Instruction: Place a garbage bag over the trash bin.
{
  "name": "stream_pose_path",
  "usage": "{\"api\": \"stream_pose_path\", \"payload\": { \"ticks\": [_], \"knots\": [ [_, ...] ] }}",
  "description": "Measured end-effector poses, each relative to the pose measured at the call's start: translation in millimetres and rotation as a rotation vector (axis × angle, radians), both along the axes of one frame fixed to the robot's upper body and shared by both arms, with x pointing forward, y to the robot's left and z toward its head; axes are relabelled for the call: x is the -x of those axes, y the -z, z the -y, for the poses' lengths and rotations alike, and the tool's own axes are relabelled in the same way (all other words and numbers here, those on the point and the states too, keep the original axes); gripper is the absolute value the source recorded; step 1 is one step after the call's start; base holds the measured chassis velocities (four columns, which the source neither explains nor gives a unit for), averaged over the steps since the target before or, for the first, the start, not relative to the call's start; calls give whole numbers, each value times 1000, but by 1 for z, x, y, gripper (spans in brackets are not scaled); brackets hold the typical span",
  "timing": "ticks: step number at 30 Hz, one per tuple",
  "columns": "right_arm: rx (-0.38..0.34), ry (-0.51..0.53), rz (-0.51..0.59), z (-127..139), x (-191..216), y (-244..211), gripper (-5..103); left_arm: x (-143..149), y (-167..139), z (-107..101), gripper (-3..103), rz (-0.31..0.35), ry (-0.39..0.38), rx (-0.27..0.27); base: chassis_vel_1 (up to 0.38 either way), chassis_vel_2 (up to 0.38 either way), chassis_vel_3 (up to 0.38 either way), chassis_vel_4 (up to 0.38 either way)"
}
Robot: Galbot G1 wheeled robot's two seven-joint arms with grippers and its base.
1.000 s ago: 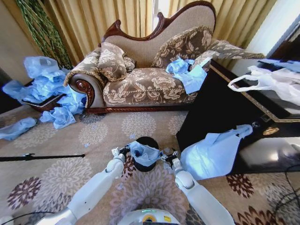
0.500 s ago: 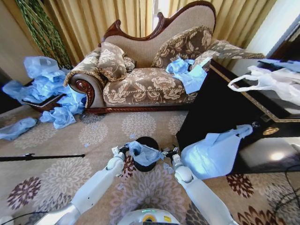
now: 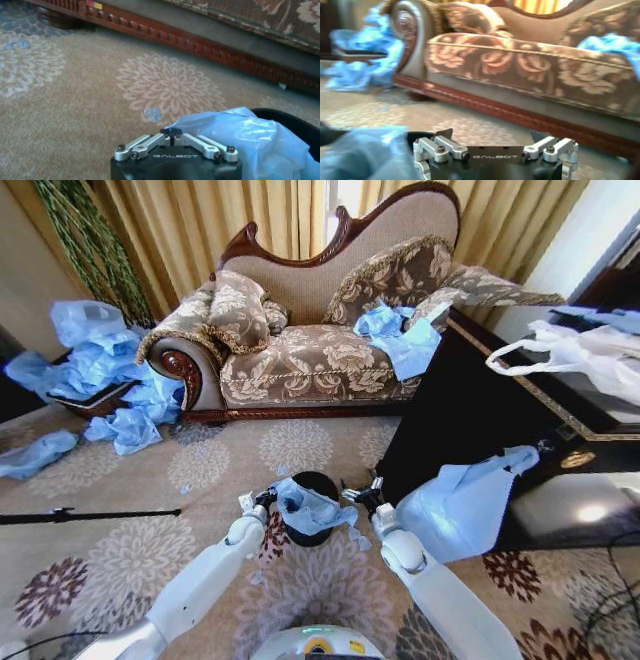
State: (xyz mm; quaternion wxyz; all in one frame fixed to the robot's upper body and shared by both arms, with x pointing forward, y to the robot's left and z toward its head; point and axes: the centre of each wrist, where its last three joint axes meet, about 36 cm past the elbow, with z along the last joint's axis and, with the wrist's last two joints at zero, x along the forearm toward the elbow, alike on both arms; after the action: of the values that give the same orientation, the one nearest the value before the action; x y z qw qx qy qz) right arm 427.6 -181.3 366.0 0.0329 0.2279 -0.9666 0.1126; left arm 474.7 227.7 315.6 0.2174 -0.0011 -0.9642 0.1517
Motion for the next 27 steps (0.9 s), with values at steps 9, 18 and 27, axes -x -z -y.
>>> {"api": "stream_pose_path", "payload": {
  "ticks": [9,18,27],
  "knots": [
    [81,-185,-51,-7,-6,12,93,6,-10,-1,0,31,11,7,0,0,0,0],
    [160,-298,-99,-17,-43,15,61,10,-15,-7,0,65,19,4,0,0,0,0],
    [181,-348,-217,-19,-57,26,28,14,-21,-11,0,83,20,11,0,0,0,0]
  ]
}}
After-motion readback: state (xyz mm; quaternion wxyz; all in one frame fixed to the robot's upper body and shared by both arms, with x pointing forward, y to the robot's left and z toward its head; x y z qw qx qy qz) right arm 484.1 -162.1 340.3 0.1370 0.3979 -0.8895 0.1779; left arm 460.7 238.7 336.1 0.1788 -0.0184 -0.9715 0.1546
